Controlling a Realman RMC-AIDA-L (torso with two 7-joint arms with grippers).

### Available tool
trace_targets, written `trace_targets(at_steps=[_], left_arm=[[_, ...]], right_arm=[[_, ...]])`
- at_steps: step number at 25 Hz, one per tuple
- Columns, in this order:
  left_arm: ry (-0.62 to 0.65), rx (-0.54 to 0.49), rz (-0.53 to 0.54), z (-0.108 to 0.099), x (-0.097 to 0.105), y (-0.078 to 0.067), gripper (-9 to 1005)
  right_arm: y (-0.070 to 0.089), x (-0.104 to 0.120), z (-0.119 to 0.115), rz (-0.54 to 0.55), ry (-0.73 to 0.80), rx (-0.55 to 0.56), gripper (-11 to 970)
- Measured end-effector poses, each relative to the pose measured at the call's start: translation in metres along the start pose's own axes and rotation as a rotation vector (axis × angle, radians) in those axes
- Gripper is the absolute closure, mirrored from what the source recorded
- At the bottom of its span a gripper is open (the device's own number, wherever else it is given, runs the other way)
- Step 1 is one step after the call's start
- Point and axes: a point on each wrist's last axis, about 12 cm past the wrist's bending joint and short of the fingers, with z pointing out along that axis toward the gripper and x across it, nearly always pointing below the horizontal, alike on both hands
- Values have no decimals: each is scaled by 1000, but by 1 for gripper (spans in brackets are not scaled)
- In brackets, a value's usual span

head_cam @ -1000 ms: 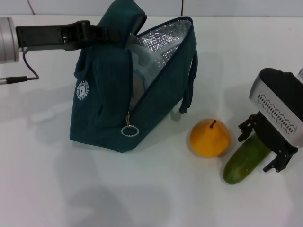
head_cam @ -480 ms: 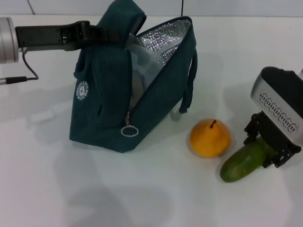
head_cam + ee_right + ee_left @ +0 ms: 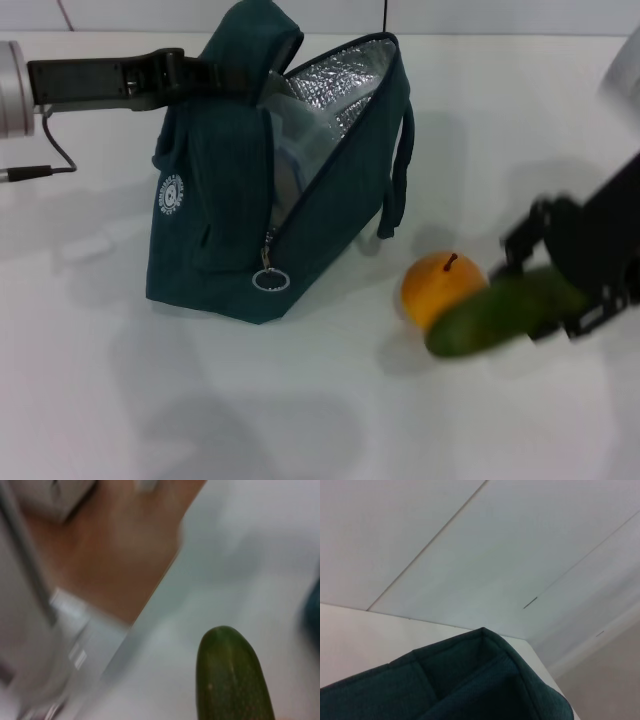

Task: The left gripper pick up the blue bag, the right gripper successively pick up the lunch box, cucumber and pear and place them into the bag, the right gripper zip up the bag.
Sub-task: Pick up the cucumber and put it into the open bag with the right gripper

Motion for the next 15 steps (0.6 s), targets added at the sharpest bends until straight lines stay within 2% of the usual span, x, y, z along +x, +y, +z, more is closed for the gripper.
trace_targets(at_steps=[2,4,8,11,15], left_arm=[[-1,-1,-1,0,0,0,932],[-2,-2,-1,0,0,0,932],[-3,-1,0,0,0,0,931],[-2,0,9,0,0,0,931],[12,9,1,3,2,3,930]], right_arm=[[0,0,-18,42,-89,63,375],[-3,5,-37,128,-204,163,374],[-10,20,-56,322,-426,287,374],[-14,33,-58,477,-636,341,373],[-19,51,-44,665,-933,405,373]])
